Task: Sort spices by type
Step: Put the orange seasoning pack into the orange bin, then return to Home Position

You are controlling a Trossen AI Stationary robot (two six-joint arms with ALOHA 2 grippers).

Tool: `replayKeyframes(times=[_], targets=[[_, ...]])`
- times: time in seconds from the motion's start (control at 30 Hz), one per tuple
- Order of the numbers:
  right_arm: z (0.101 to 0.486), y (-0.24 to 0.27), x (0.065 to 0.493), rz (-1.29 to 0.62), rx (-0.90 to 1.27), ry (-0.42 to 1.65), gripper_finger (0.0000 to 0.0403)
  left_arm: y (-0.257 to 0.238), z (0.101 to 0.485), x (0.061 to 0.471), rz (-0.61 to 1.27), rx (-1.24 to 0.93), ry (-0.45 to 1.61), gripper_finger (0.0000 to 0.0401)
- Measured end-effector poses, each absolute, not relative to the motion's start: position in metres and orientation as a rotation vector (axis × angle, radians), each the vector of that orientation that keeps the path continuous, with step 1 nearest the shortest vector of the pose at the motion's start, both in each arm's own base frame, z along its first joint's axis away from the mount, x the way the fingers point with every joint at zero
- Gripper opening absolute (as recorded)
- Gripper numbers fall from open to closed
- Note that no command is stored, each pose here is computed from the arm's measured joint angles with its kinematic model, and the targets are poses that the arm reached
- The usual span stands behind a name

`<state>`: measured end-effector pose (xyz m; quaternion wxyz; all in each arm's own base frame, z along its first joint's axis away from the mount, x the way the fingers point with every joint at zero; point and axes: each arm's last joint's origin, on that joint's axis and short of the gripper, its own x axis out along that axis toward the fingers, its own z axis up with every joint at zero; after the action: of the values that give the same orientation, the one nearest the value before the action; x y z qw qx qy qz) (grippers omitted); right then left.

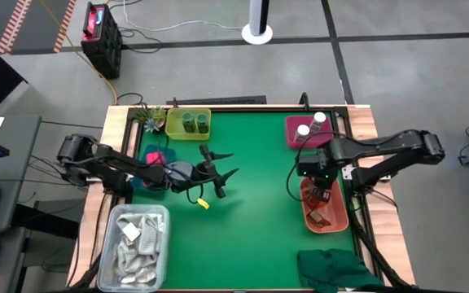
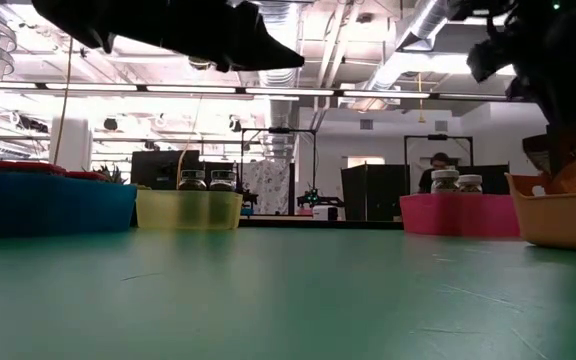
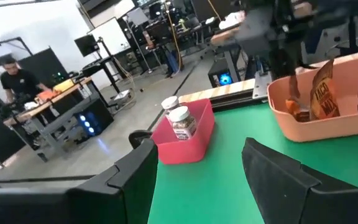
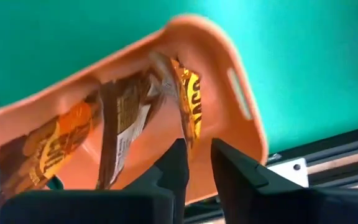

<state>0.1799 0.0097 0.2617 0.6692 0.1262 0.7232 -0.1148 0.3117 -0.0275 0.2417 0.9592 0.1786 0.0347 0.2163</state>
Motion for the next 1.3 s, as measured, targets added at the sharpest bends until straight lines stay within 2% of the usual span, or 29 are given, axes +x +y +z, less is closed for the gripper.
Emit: replayKeyframes(times=[0.23,0.43,0.67,0.8,1.0,1.3], targets=[[0.285,0.001,0.167,-0.28,0.303,1.476,0.012,-0.026,0.255,0.298,0.418,0.324,0.101,0.0224],[0.3,-0.005,0.157,-0.285,0.281,1.307,0.0155,-0.026,0.266,0.285,0.347,0.297,0.134,0.0224],[0.325,-0.011,0.166,-0.23,0.064,0.759,0.0177,-0.018,0.267,0.268,0.192,0.286,0.164,0.0224],[0.311,-0.018,0.158,-0.245,0.022,0.602,0.0174,-0.009,0.251,0.246,0.207,0.225,0.156,0.0224],[0.281,-0.018,0.135,-0.262,0.032,0.429,0.0161,0.0,0.249,0.2,0.359,0.181,0.151,0.0224],[0.252,-0.019,0.1,-0.299,0.013,0.174,0.0142,0.001,0.245,0.149,0.297,0.113,0.157,0.0224]])
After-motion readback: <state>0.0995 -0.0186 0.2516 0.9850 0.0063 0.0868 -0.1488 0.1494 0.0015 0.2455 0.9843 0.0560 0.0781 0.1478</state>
